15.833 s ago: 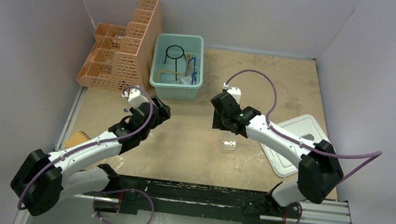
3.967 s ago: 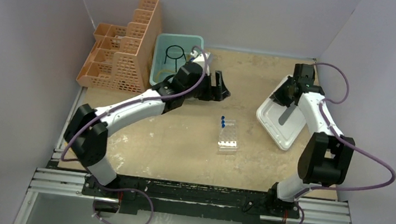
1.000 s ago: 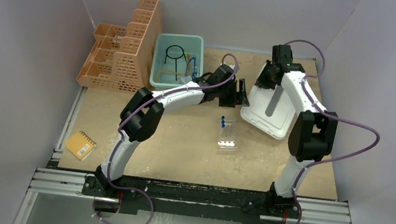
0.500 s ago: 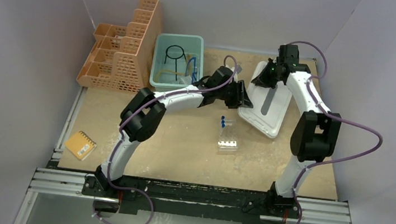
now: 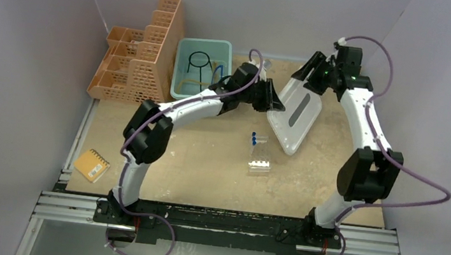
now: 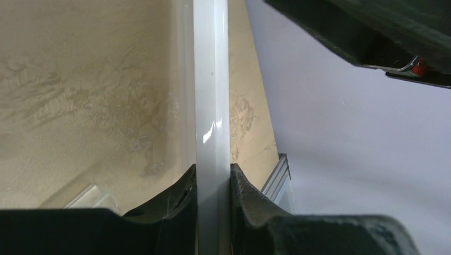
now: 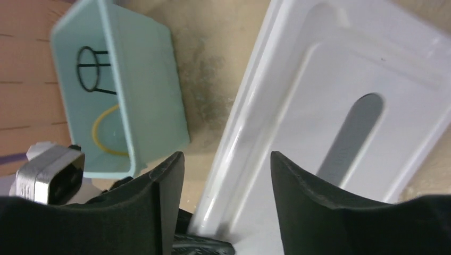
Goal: Organize the chemistry lab equipment
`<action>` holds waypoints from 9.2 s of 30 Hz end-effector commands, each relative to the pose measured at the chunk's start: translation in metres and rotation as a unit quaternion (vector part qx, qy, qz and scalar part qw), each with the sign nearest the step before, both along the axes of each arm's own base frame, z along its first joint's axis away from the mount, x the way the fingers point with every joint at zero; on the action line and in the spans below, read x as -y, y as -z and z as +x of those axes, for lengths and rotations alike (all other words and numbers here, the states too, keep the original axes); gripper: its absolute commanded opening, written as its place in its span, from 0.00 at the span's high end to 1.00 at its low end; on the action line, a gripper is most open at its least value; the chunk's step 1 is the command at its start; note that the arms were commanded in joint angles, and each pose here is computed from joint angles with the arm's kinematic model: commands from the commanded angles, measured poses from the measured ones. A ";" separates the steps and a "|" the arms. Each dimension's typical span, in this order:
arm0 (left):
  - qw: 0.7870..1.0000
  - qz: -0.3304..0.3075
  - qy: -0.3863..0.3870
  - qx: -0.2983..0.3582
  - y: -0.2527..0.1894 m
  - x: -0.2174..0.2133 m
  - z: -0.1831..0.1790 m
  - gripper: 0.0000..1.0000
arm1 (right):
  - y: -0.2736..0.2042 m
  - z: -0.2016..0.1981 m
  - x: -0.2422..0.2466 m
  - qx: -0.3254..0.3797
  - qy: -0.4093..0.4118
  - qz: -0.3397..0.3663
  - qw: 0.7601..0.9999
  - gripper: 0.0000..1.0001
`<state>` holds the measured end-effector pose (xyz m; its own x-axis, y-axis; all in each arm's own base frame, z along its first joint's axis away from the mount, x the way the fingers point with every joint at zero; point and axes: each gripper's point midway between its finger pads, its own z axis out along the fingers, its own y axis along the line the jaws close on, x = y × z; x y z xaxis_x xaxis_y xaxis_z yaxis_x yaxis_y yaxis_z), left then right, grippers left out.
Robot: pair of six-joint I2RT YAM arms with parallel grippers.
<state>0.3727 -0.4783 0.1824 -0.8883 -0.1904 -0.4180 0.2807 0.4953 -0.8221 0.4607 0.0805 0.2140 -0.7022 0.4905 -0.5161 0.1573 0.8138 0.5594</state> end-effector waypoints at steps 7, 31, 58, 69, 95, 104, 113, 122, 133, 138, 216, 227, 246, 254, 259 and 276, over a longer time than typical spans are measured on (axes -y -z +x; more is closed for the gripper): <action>0.985 -0.076 -0.072 0.139 -0.177 -0.083 0.025 1.00 | -0.113 -0.031 -0.002 0.184 -0.009 0.019 0.983 0.25; 0.907 -0.346 -0.220 0.096 -0.315 -0.226 0.030 1.00 | -0.185 -0.024 -0.087 0.230 -0.162 0.397 0.874 0.18; 0.901 0.055 -0.424 0.067 -0.145 -0.333 0.024 0.33 | -0.151 -0.011 -0.119 0.197 -0.148 0.406 0.880 1.00; 0.850 0.156 -0.494 0.094 -0.137 -0.389 -0.006 0.32 | -0.126 -0.006 -0.182 0.141 -0.147 0.441 0.874 1.00; 0.833 0.201 -0.514 0.040 -0.079 -0.407 -0.004 0.21 | -0.070 0.030 -0.257 0.121 -0.051 0.476 0.869 1.00; 0.829 0.216 -0.514 0.033 -0.063 -0.413 0.002 0.21 | -0.055 0.024 -0.272 0.085 -0.065 0.471 0.876 0.89; 0.827 0.229 -0.513 0.029 -0.047 -0.417 0.012 0.20 | -0.034 0.014 -0.274 0.049 -0.081 0.378 0.921 0.56; 0.824 0.231 -0.517 0.029 -0.039 -0.419 0.016 0.19 | -0.034 0.015 -0.264 0.038 -0.092 0.262 0.960 0.40; 0.808 0.237 -0.538 0.024 -0.037 -0.430 0.020 0.19 | -0.009 0.000 -0.245 -0.004 -0.102 0.144 0.984 0.31; 0.815 0.228 -0.533 0.020 -0.033 -0.425 0.024 0.19 | -0.006 -0.002 -0.228 0.016 -0.101 0.058 0.993 0.30; 0.829 0.165 -0.533 0.049 -0.023 -0.416 0.015 0.23 | 0.064 -0.019 -0.232 0.019 -0.351 -0.132 0.927 0.57; 0.816 0.214 -0.536 -0.011 0.023 -0.420 0.017 0.28 | 0.040 -0.010 -0.236 0.017 -0.272 -0.084 0.959 0.40; 0.833 0.240 -0.498 -0.015 0.025 -0.412 0.021 0.30 | 0.034 0.020 -0.215 0.042 -0.168 -0.096 0.980 0.42; 0.866 0.202 -0.456 0.044 -0.033 -0.396 0.022 0.26 | -0.019 0.003 -0.215 0.106 -0.200 -0.078 0.971 0.36; 0.864 0.202 -0.453 0.086 -0.070 -0.403 0.001 0.25 | -0.072 -0.009 -0.210 0.156 -0.197 -0.065 0.966 0.32; 0.835 0.259 -0.465 0.144 -0.113 -0.450 -0.102 0.17 | -0.021 -0.192 0.017 0.058 0.089 -0.267 0.958 0.24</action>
<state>0.2890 -0.0432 0.2849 -0.3418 -0.4928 -0.8002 -0.2541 0.8682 -0.4261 0.3089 0.1229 0.2342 -0.6182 0.1672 -0.7681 0.0707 0.9850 0.1576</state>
